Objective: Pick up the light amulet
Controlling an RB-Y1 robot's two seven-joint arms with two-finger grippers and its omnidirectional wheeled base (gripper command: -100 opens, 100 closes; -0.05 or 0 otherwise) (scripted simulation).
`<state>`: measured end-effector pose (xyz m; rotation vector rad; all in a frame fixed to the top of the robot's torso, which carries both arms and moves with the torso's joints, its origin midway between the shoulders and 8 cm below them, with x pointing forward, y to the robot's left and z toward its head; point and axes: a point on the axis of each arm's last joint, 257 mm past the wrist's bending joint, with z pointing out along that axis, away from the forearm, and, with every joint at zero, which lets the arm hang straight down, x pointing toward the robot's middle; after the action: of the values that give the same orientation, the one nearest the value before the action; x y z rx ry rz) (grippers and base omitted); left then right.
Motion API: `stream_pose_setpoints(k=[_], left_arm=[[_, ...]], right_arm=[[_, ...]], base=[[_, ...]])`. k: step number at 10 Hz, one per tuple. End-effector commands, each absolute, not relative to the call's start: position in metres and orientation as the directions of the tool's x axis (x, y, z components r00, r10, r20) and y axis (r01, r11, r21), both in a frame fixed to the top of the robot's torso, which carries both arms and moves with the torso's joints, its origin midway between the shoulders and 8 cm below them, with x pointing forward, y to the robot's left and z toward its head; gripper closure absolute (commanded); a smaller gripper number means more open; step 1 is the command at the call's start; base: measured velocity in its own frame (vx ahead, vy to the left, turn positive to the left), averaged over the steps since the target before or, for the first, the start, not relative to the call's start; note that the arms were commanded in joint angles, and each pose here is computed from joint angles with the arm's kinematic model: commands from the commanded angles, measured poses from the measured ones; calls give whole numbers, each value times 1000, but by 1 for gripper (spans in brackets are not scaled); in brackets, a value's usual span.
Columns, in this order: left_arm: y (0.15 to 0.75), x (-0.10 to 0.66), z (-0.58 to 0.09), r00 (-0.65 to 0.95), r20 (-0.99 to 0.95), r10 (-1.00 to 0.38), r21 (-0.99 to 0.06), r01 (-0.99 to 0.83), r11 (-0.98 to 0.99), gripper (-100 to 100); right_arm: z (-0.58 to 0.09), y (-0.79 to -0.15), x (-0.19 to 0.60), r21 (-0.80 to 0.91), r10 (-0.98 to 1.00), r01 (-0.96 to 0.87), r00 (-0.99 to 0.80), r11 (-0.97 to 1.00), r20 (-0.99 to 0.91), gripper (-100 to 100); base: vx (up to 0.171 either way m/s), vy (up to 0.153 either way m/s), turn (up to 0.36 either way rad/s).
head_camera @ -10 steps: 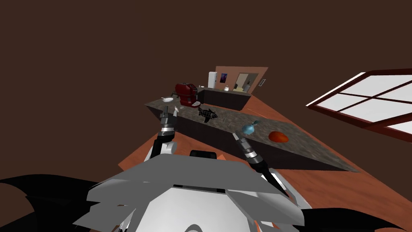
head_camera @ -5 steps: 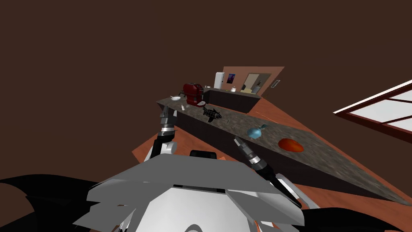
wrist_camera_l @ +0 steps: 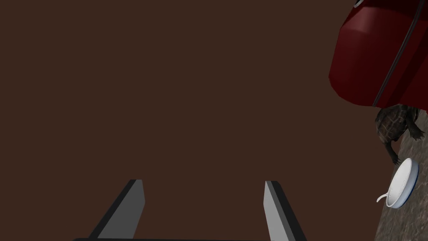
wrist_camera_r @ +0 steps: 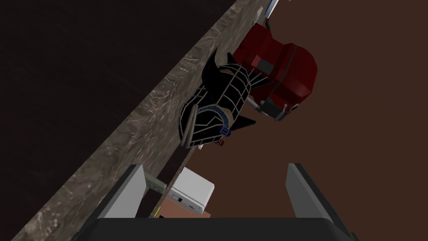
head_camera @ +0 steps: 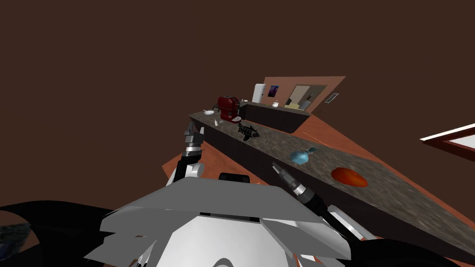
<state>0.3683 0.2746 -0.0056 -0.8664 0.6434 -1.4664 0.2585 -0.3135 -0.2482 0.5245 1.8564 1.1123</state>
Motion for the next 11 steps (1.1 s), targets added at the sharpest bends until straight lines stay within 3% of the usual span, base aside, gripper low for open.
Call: stream_pose_setpoints(k=[1,11], left_arm=[[275,368,-6,35,136,-990,-816,571,-92,0],[275,368,-6,35,136,-990,-816,571,-91,0]], right_arm=[[-256,-323,250,841,683,-61,-553,538,-477,-100],[-308,-397,187,684,498,73,-742,726,-450,-100]], base=[[-21,-12,143],[-5,-2,168]])
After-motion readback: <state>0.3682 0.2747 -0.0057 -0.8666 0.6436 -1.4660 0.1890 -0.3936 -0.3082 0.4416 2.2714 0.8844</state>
